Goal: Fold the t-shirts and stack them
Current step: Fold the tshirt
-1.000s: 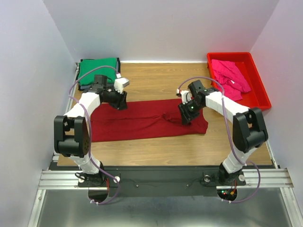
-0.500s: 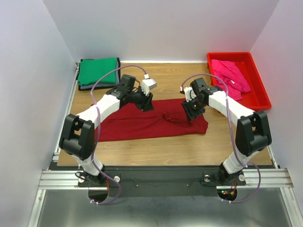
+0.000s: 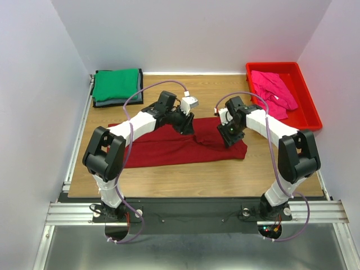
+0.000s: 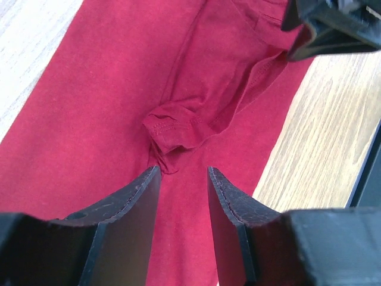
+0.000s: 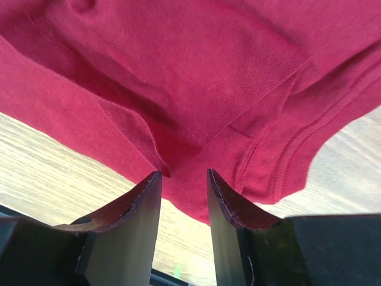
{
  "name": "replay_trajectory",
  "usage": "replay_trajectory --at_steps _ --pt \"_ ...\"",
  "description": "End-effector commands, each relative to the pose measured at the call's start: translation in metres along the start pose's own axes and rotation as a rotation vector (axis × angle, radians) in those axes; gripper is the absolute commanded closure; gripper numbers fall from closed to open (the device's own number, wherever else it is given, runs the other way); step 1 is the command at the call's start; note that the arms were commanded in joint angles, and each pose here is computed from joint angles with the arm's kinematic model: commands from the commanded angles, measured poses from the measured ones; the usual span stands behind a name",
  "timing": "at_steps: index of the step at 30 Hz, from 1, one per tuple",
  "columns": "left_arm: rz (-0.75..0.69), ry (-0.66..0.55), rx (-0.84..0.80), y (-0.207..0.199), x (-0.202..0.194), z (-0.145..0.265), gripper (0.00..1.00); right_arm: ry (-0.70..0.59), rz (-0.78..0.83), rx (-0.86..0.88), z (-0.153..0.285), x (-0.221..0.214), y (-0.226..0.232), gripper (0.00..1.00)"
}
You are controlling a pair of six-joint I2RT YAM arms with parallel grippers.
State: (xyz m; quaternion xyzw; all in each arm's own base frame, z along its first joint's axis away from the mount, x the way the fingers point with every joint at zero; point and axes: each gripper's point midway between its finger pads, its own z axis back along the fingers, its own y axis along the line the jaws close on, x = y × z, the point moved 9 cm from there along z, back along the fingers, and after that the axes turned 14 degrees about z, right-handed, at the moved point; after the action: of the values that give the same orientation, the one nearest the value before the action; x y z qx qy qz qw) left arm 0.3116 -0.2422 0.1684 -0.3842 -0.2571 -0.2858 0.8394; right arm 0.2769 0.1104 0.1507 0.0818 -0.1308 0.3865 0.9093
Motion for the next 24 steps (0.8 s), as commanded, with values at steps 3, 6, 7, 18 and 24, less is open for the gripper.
replay_trajectory --at_steps 3,6,7,18,24 --pt "-0.038 -0.081 -0.01 -0.009 0.026 0.009 0.51 0.026 -0.001 0.049 -0.004 -0.006 0.004 0.61" --pt "-0.038 -0.079 -0.003 -0.009 0.024 0.009 0.51 0.021 0.005 0.042 -0.001 -0.005 0.004 0.73" --pt "-0.039 -0.08 -0.003 -0.009 0.024 0.01 0.51 0.018 0.007 0.04 0.001 -0.004 0.003 0.78" --pt "-0.042 -0.084 0.022 -0.009 0.021 0.015 0.51 -0.014 0.068 -0.079 0.034 -0.006 -0.001 0.99" --pt "-0.047 -0.084 0.029 -0.009 0.018 0.017 0.51 0.036 0.096 -0.094 0.033 -0.025 -0.001 0.99"
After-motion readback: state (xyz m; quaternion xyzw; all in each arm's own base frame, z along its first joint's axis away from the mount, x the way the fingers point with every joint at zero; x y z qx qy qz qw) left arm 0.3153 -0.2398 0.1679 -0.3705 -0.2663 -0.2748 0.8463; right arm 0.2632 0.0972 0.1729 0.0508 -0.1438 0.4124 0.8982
